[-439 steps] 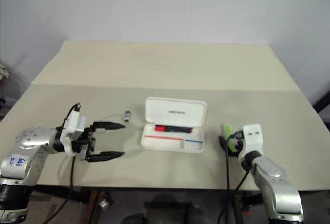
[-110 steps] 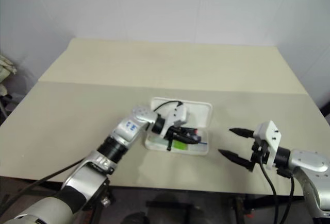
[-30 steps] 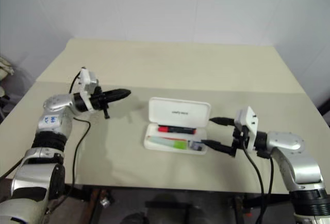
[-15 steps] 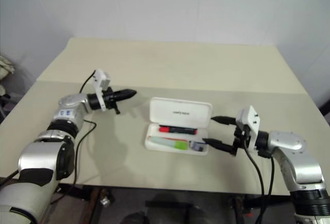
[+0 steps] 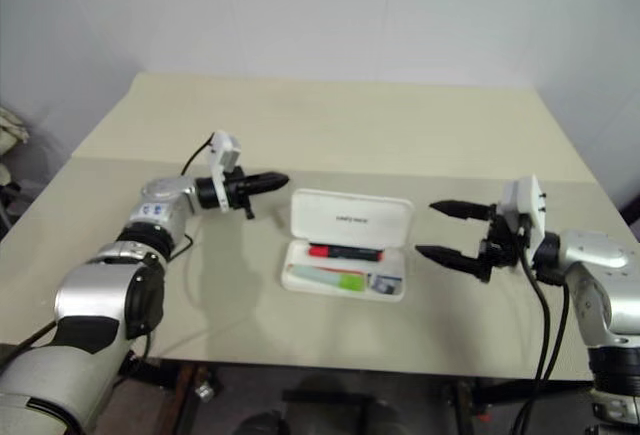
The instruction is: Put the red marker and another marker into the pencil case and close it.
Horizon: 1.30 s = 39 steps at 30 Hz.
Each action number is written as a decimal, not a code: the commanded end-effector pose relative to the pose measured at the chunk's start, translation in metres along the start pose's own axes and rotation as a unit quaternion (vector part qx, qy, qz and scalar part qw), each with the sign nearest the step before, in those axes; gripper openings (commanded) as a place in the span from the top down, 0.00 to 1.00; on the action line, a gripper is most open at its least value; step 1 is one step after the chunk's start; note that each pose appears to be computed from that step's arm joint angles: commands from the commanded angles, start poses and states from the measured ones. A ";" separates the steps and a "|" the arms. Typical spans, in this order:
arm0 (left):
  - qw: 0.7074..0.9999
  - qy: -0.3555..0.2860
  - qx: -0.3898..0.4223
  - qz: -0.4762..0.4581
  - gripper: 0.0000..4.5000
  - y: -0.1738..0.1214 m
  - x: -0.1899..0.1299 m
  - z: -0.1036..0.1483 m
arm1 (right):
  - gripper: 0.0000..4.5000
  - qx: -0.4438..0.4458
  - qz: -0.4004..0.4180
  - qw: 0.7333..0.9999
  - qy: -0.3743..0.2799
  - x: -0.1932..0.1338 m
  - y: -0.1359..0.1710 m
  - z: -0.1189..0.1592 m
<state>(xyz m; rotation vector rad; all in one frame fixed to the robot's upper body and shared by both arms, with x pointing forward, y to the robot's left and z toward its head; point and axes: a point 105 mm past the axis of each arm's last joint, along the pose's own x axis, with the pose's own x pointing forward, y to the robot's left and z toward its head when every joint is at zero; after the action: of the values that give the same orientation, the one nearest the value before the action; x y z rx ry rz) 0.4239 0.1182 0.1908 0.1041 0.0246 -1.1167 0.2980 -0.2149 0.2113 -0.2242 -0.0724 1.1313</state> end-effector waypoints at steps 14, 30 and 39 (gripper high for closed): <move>0.961 0.073 0.038 -0.262 0.99 -0.058 0.005 -0.009 | 0.00 -0.051 0.014 0.998 0.014 -0.016 -0.021 0.024; 0.907 0.209 0.122 -0.345 0.99 -0.087 0.019 -0.059 | 0.00 -0.042 0.050 0.998 0.021 -0.001 -0.008 0.013; 0.869 0.273 0.151 -0.385 0.99 -0.097 0.014 -0.082 | 0.00 -0.036 0.056 0.997 0.028 0.002 0.001 0.008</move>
<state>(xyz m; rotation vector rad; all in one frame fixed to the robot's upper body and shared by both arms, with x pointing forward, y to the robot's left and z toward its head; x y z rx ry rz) 0.3647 0.0593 0.1372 0.6893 0.2135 -1.7315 0.2999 -0.2127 0.2096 -0.3082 -0.0139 1.2321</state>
